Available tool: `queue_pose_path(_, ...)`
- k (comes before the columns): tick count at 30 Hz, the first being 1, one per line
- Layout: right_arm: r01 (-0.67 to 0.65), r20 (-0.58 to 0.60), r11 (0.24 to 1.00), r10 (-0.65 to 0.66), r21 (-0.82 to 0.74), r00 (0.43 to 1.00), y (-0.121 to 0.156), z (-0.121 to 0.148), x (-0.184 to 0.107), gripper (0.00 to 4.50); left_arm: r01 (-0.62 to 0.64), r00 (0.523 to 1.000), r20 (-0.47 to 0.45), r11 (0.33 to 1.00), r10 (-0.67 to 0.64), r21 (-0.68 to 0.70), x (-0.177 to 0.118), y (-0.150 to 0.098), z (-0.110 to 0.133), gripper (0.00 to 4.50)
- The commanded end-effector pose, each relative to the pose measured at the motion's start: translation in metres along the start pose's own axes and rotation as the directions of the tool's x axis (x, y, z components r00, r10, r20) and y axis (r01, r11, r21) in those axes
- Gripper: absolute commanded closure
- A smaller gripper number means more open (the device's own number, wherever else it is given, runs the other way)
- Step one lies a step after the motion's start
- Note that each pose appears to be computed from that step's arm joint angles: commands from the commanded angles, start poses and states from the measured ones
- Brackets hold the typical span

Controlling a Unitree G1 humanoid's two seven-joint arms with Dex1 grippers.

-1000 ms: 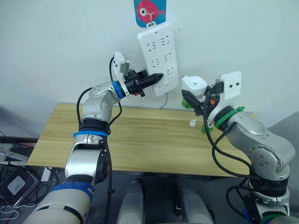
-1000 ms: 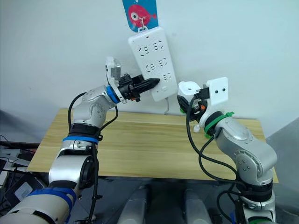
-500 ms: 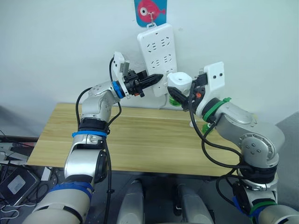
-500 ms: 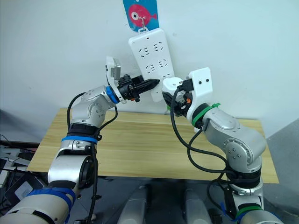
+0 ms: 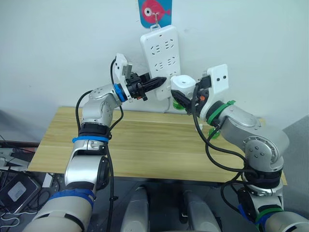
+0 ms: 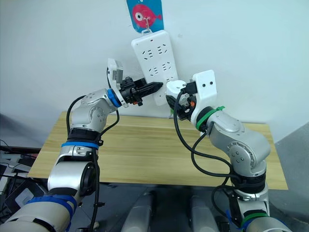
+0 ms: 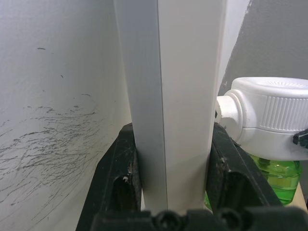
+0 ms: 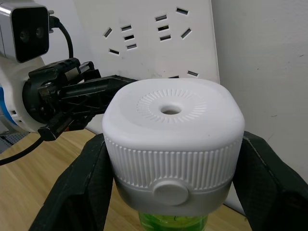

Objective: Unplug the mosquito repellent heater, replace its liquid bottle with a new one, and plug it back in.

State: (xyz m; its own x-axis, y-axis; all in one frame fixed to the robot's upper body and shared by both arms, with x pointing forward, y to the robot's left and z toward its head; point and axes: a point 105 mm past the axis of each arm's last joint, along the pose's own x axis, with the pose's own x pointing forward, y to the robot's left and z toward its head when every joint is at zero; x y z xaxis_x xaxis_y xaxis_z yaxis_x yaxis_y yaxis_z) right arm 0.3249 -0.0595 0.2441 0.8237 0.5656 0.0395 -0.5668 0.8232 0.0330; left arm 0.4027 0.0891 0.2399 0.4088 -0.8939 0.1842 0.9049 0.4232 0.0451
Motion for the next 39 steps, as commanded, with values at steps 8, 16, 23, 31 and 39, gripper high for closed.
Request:
queue_pose_path(8,0.007,0.107,1.0,-0.01,0.023,0.994,-0.001,0.025,-0.002,1.42,0.095,0.995,0.017,0.994,-0.096,0.054,0.013,-0.017,0.01,3.13)
queue_pose_path(16,0.026,0.062,1.0,-0.026,-0.001,0.998,-0.001,0.016,0.005,1.42,0.104,0.994,0.02,0.993,-0.105,0.054,0.015,-0.019,0.011,3.13)
queue_pose_path(23,0.049,0.029,0.964,-0.043,-0.261,0.999,-0.003,0.01,0.015,1.42,0.112,0.993,0.02,0.992,-0.113,0.053,0.016,-0.021,0.01,3.13)
queue_pose_path(31,0.025,0.083,0.998,-0.02,-0.059,0.996,0.002,0.015,0.023,1.42,0.121,0.992,0.017,0.991,-0.122,0.054,0.016,-0.023,0.01,3.13)
queue_pose_path(39,0.04,0.048,0.992,-0.035,-0.123,0.998,0.001,0.011,0.028,1.42,0.135,0.991,0.022,0.99,-0.136,0.049,0.016,-0.027,0.009,3.13)
